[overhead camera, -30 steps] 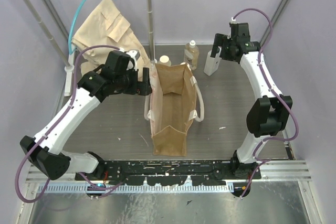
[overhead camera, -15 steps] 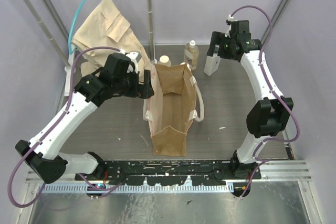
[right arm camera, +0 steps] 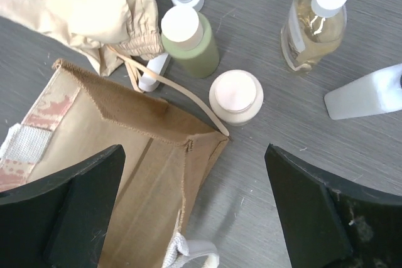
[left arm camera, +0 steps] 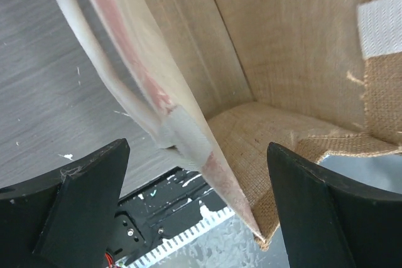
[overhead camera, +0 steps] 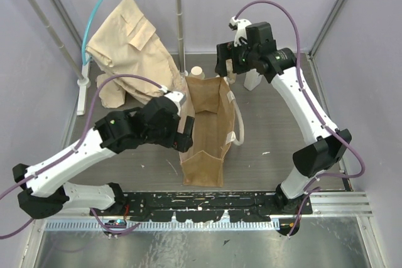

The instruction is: Place the personal care products into the canvas bag

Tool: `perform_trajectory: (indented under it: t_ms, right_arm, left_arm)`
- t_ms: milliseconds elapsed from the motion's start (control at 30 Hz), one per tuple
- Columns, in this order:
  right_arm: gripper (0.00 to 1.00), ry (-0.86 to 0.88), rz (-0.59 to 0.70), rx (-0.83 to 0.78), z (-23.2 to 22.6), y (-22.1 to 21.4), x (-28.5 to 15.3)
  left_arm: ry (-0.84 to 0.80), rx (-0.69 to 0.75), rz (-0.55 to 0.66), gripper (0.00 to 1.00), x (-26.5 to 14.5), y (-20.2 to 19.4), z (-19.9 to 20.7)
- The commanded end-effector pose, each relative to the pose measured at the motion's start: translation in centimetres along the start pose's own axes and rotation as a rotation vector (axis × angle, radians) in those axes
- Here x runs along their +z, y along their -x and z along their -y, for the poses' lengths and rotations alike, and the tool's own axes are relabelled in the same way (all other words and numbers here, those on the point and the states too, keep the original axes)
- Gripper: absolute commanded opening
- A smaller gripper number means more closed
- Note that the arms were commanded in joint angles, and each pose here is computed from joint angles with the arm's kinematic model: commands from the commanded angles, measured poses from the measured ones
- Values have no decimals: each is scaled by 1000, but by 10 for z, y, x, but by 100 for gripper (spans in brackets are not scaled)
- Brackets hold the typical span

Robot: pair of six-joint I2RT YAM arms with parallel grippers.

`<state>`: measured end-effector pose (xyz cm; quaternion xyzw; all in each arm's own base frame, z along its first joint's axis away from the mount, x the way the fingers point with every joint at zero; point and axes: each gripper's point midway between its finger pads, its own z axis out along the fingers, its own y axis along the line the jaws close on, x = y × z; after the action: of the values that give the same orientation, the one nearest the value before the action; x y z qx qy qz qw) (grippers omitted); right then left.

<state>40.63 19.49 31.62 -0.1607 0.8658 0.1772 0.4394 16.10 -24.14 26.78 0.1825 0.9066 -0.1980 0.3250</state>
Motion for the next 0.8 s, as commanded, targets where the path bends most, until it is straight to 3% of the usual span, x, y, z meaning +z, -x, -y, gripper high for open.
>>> perform_trajectory:
  t_ms: [0, 367, 433, 533, 667, 767]
  right_arm:
    - [100, -42, 5, -86, -4, 7, -6]
    - [99, -74, -148, -160, -14, -43, 13]
    - [93, -65, -156, -160, -16, -49, 14]
    - [74, -56, -179, -157, -17, -61, 17]
    - [29, -76, -206, -145, -13, -71, 14]
    - [7, -113, -223, -132, -8, -77, 4]
  left_arm:
    - [69, -7, -10, 98, 13, -13, 6]
    - [160, 14, -63, 100, 33, -35, 2]
    - [157, 13, -73, 86, 35, -40, 3]
    - [146, 7, -93, 52, 39, -46, 4]
    - [141, 7, -112, 25, 41, -53, 5]
    - [158, 14, -108, 14, 40, -52, 2]
